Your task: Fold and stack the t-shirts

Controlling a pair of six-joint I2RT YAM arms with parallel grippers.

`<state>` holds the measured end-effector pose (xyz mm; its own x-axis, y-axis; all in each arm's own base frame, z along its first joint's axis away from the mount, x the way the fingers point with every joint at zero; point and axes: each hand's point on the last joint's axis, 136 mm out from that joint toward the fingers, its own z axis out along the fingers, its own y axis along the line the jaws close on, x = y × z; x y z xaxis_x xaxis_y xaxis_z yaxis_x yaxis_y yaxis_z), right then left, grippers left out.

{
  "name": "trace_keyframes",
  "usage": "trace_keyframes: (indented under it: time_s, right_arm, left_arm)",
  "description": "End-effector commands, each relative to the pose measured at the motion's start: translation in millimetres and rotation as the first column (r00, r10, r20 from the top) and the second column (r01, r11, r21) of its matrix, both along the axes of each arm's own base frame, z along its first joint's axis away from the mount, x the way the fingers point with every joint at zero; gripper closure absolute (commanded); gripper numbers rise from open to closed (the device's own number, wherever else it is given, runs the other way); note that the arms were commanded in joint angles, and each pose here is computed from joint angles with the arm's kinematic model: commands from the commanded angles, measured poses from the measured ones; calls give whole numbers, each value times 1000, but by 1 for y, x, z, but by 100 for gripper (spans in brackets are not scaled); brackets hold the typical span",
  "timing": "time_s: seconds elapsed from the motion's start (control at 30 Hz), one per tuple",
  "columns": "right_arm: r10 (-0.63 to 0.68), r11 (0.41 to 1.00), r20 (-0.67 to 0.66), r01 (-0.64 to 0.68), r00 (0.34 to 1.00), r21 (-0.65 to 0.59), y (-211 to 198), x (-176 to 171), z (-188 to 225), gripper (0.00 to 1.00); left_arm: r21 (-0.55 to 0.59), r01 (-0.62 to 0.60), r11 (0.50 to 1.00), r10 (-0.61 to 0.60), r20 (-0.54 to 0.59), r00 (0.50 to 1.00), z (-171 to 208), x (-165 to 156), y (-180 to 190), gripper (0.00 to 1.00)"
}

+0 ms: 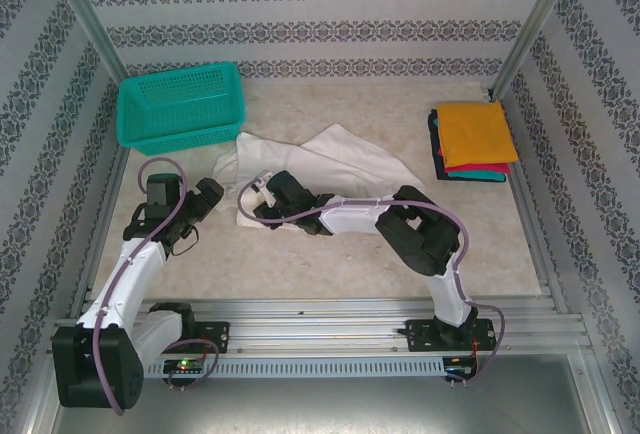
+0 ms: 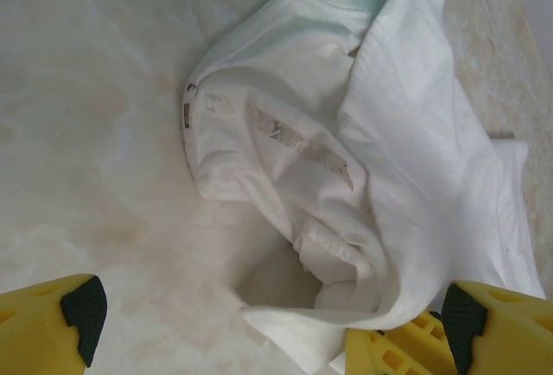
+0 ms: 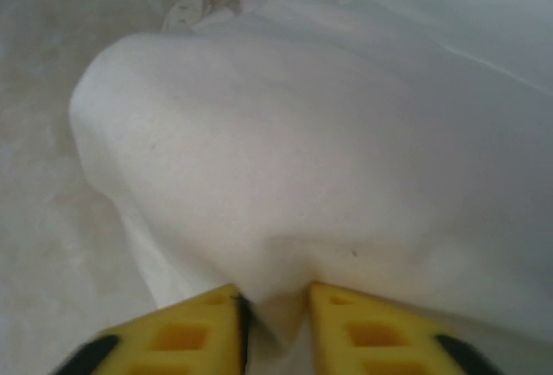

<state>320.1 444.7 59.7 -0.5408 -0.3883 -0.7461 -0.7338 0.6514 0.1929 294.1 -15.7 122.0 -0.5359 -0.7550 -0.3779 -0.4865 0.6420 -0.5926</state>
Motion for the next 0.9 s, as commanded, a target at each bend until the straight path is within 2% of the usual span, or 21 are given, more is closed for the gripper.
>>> trace_keyframes:
  time_s: [0.0, 0.17, 0.4, 0.63, 0.73, 0.87]
  right_arm:
    - [3, 1000, 22, -3, 1000, 8, 5, 0, 14, 100]
    - [35, 998, 11, -36, 999, 51, -9, -21, 37, 100]
    - [106, 972, -67, -90, 992, 216, -20, -58, 67, 100]
    - [236, 933, -121, -190, 964, 305, -27, -95, 87, 100]
    - [253, 927, -105, -210, 962, 312, -34, -103, 93, 100]
    - [233, 926, -67, -201, 970, 318, -39, -94, 105, 100]
  left_arm:
    - [13, 24, 1000, -24, -7, 1000, -2, -4, 1, 0]
    - [12, 49, 999, -49, 2, 999, -1, -2, -2, 0]
    - [-65, 113, 992, -109, 56, 992, 4, 4, -26, 0]
    - [-152, 138, 979, -133, 40, 990, -9, -13, -54, 1]
    - [-194, 146, 970, -141, 38, 989, -9, -19, -69, 3]
    - [-232, 152, 961, -144, 52, 988, 0, -20, -84, 9]
